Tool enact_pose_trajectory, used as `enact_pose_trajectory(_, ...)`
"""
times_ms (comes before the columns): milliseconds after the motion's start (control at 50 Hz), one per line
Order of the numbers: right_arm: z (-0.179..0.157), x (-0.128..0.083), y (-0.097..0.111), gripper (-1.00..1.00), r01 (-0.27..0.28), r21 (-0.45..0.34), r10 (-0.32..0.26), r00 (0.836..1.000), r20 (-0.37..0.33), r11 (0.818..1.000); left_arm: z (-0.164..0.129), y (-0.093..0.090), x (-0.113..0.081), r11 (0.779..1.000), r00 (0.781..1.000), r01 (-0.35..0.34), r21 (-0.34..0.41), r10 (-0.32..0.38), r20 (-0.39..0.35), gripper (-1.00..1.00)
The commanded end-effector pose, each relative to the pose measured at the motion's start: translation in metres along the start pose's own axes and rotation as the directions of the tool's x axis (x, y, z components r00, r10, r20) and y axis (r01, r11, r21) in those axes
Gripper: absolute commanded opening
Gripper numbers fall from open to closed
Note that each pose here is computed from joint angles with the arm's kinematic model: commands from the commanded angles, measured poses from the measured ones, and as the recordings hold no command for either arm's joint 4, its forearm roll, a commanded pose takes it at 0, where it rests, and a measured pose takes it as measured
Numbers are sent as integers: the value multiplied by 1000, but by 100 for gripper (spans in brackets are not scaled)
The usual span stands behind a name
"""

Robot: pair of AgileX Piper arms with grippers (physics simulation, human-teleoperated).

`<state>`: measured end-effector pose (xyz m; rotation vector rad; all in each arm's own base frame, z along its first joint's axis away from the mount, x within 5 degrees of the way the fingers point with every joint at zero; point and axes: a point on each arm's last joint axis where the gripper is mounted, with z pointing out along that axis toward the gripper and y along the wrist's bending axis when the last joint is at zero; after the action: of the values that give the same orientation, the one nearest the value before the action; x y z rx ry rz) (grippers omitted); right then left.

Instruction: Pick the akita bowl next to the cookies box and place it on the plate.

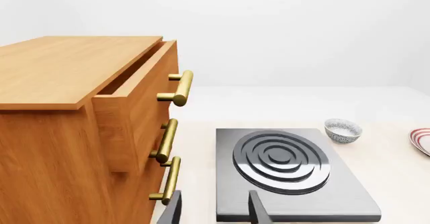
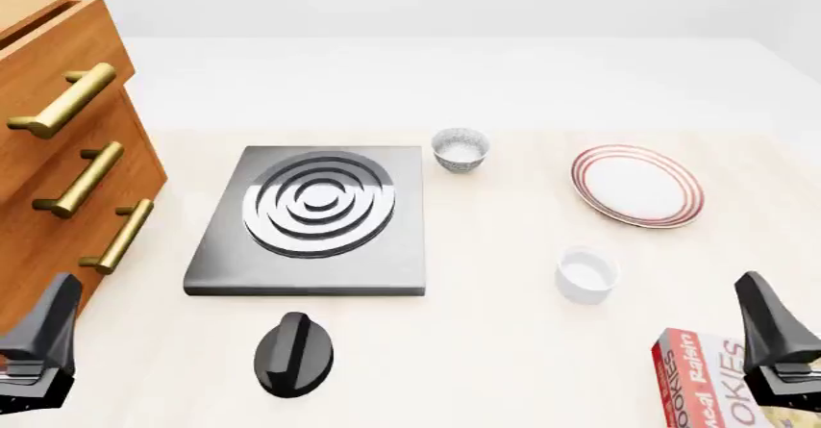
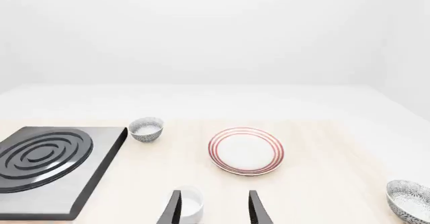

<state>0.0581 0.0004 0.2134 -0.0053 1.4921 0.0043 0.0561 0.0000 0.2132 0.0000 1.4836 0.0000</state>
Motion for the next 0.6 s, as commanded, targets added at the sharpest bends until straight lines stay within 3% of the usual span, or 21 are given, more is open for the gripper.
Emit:
enact_pose_trajectory(20, 6, 1, 1, 100, -5, -13, 4, 1000, -30, 1000, 0, 0, 0, 1000, 1000, 0, 0, 0, 0, 100)
enact_pose_trajectory(180, 16, -5, 1, 100, 3, -12, -4, 998, -61, 1000, 0, 0, 0, 1000, 1000, 0, 0, 0, 0, 100)
enact_pose_trajectory(360, 21, -41, -1, 100, -3, 11, 4, 995, -104, 1000, 0, 0, 0, 1000, 1000, 0, 0, 0, 0, 100)
enact_pose_trajectory(500, 30, -53, -3, 100, 16, 38, -7, 978, -210, 999, 0, 0, 0, 1000, 1000, 0, 0, 0, 0, 100)
enact_pose_trajectory(520, 35, -51, -5, 100, 22, 56, -7, 968, -251, 998, 0, 0, 0, 1000, 1000, 0, 0, 0, 0, 100)
enact_pose_trajectory(560, 32, -56, -7, 100, 17, 73, 3, 967, -253, 997, 0, 0, 0, 1000, 1000, 0, 0, 0, 0, 100)
enact_pose_trajectory(600, 38, -55, -12, 100, 18, 128, 20, 956, -293, 992, 0, 0, 0, 1000, 1000, 0, 0, 0, 0, 100)
